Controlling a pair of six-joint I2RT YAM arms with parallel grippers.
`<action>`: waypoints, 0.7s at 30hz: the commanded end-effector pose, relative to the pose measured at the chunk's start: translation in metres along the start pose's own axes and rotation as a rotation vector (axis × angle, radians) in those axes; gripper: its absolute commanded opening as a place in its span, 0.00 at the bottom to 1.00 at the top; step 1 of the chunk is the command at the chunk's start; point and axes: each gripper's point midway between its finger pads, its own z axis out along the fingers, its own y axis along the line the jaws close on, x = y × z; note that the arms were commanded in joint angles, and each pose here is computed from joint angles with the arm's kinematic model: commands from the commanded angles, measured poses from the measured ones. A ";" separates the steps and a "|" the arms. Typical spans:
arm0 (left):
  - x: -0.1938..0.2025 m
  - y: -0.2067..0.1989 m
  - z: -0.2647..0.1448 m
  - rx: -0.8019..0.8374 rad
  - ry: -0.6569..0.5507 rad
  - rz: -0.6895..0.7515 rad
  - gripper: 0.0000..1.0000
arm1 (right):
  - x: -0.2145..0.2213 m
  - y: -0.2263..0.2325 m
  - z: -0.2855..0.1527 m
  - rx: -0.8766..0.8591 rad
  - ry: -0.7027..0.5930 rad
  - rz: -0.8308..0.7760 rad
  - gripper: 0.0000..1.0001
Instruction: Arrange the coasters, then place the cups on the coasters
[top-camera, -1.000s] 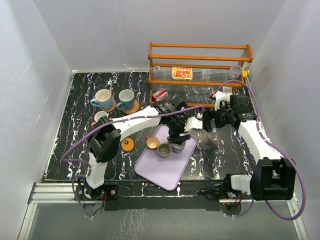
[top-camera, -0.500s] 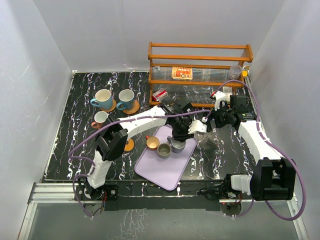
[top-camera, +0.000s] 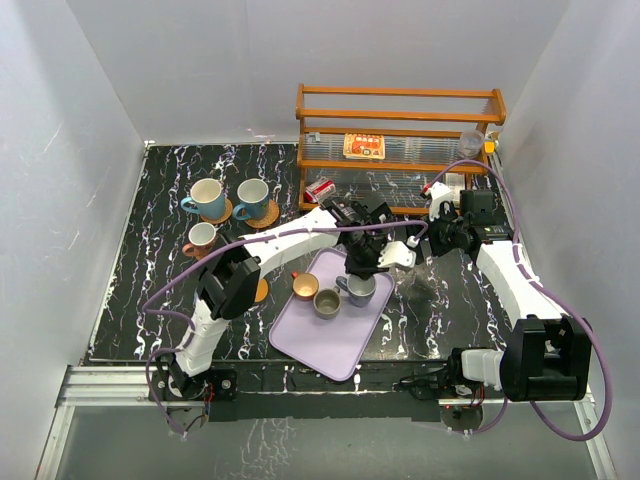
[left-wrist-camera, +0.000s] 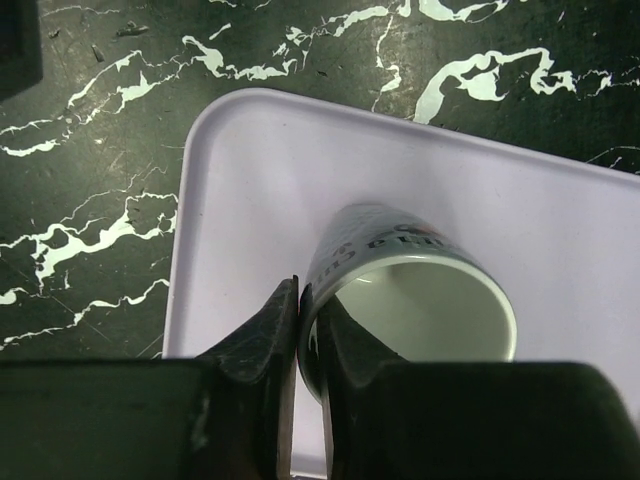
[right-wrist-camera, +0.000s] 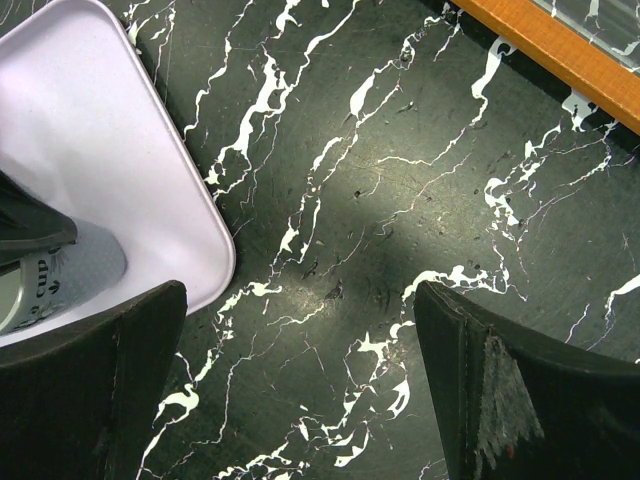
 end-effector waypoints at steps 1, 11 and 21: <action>-0.020 0.001 -0.021 -0.006 -0.033 0.056 0.06 | -0.015 -0.003 -0.003 0.017 -0.056 -0.032 0.97; -0.034 0.018 -0.069 -0.136 -0.016 0.137 0.00 | -0.014 -0.009 -0.005 0.044 -0.056 -0.031 0.98; 0.010 0.045 -0.135 -0.328 0.036 -0.041 0.00 | -0.014 -0.012 -0.005 0.051 -0.056 -0.021 0.98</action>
